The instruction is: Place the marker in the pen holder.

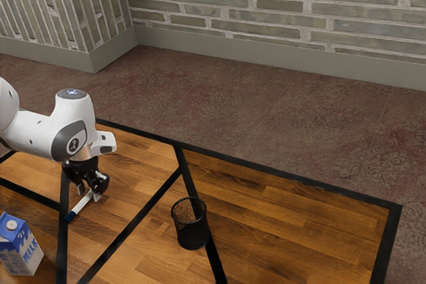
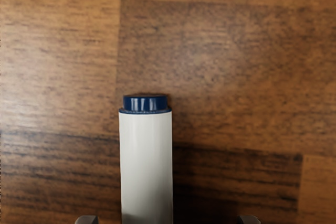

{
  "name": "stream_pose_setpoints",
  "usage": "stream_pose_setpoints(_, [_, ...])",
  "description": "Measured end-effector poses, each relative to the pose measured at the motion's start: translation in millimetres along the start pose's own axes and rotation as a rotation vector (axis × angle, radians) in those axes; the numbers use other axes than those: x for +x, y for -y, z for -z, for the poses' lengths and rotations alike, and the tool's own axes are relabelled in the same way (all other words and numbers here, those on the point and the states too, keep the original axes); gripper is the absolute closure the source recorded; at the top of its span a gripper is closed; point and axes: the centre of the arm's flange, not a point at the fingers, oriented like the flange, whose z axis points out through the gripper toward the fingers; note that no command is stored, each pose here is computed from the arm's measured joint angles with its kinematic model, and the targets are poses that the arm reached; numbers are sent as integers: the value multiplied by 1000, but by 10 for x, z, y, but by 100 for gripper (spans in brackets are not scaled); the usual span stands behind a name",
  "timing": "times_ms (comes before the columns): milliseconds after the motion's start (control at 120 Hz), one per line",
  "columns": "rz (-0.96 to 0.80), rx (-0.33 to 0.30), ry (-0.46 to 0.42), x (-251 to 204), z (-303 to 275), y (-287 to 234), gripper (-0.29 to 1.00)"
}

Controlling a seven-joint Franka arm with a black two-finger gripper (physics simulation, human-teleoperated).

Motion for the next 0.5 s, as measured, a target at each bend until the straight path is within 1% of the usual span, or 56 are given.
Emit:
stream_pose_setpoints(108, [4,-4,2,16,11,6,50])
stream_pose_setpoints(192, [4,-4,8,32,-7,8,54])
stream_pose_setpoints(342, [5,-5,14,31,-24,14,59])
stream_pose_setpoints(500, [6,-6,18,29,-39,20,61])
